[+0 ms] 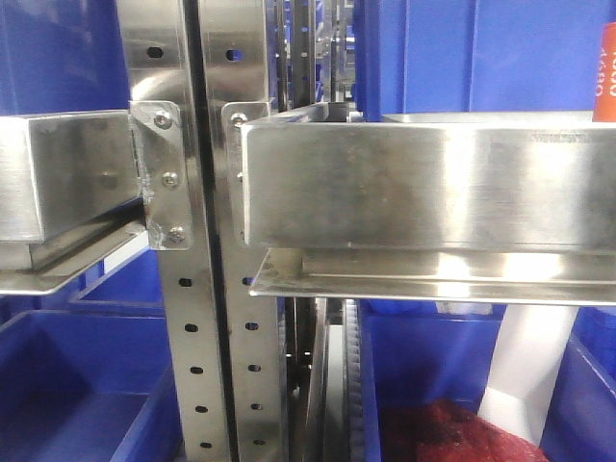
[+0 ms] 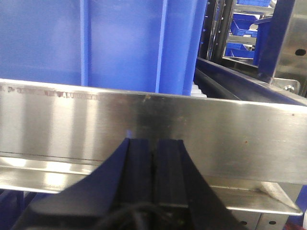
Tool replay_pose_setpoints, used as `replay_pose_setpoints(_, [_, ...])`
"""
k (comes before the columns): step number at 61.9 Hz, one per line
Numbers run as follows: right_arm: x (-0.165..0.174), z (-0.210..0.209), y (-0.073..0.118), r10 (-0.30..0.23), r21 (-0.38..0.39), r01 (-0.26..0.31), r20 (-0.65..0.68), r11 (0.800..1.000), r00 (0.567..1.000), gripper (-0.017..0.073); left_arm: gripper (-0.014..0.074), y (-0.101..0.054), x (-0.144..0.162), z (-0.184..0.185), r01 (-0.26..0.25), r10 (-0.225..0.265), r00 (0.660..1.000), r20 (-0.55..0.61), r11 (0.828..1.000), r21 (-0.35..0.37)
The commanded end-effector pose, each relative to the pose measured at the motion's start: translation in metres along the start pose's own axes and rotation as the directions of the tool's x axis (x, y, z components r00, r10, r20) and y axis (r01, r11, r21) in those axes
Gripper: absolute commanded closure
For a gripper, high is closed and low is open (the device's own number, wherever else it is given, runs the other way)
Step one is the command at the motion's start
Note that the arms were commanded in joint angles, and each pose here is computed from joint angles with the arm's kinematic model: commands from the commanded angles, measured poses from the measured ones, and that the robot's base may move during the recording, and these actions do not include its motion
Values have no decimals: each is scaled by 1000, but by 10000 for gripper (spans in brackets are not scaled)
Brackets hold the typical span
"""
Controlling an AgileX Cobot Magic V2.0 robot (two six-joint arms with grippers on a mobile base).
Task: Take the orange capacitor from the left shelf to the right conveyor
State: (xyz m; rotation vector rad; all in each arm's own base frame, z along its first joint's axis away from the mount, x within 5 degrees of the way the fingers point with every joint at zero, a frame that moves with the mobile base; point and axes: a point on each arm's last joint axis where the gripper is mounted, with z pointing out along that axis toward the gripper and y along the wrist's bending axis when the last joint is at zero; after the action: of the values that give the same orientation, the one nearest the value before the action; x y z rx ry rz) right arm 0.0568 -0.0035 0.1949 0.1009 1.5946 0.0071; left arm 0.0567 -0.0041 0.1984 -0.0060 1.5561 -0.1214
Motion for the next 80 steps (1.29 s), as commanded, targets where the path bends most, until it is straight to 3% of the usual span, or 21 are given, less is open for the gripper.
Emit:
replay_pose_setpoints(1, [-8, -2, 1, -6, -8, 7, 105, 1000, 994, 525, 699, -1, -11, -2, 1, -2, 994, 113, 1000, 11])
replay_pose_setpoints(55, [-8, -2, 1, -6, -8, 7, 105, 1000, 994, 525, 699, -1, -11, -2, 1, -2, 994, 113, 1000, 11])
replay_pose_setpoints(71, [-15, -3, 2, -5, -16, 8, 177, 1000, 984, 525, 699, -1, -11, -2, 1, -2, 994, 113, 1000, 11])
replay_pose_setpoints(80, [-36, -8, 3, -4, -19, 8, 231, 1000, 973, 525, 699, -1, -11, -2, 1, -2, 994, 113, 1000, 11])
